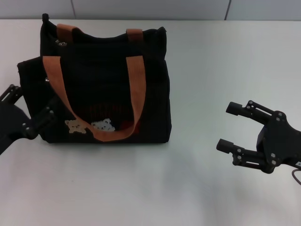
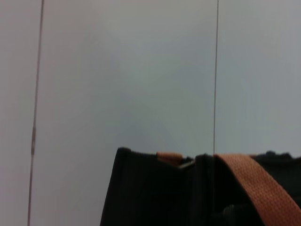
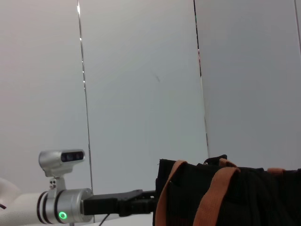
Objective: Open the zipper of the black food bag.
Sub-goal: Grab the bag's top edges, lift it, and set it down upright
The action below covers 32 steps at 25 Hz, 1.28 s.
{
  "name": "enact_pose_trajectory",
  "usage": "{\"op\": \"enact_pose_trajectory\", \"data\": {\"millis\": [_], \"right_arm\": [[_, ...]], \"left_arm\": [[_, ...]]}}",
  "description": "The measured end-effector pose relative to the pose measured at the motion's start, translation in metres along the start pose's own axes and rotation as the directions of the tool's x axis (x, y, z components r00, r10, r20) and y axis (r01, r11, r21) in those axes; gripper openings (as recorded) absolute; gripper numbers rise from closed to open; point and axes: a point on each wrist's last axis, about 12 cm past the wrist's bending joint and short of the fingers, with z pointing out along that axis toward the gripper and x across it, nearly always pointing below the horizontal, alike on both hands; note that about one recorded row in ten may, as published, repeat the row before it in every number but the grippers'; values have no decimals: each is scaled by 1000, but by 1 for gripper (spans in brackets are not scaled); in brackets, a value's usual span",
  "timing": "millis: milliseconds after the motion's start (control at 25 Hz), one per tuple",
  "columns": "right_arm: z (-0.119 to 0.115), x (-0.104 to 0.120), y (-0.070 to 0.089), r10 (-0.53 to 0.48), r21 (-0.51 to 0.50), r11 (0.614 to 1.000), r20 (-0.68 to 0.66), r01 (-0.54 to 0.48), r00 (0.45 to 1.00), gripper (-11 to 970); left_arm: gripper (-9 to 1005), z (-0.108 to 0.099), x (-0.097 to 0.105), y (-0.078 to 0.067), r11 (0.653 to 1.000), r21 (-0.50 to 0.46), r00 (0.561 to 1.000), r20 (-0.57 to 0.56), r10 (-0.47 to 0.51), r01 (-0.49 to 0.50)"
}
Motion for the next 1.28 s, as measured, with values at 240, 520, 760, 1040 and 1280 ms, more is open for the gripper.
{"op": "enact_pose_trajectory", "data": {"millis": [240, 520, 760, 1040, 1280], "right_arm": [[0, 0, 0, 0, 0, 1000, 0, 0, 1000, 834], [0, 0, 0, -7, 8, 1000, 11, 7, 1000, 834], [-3, -7, 1, -62, 210, 978, 239, 11, 969, 834], [11, -17, -10, -149, 385, 923, 430, -31, 891, 835], [54, -29, -31, -138, 362, 931, 464, -45, 875, 835]], "left_arm": [[669, 14, 5, 1, 999, -2, 998, -35, 45, -45], [590, 16, 6, -11, 979, 2, 979, 24, 203, -203], [362, 22, 3, -19, 946, -14, 942, 88, 323, -323], [189, 49, -19, -13, 885, 27, 866, 222, 449, -466], [124, 79, -34, -11, 802, 49, 774, 303, 556, -595]]}}
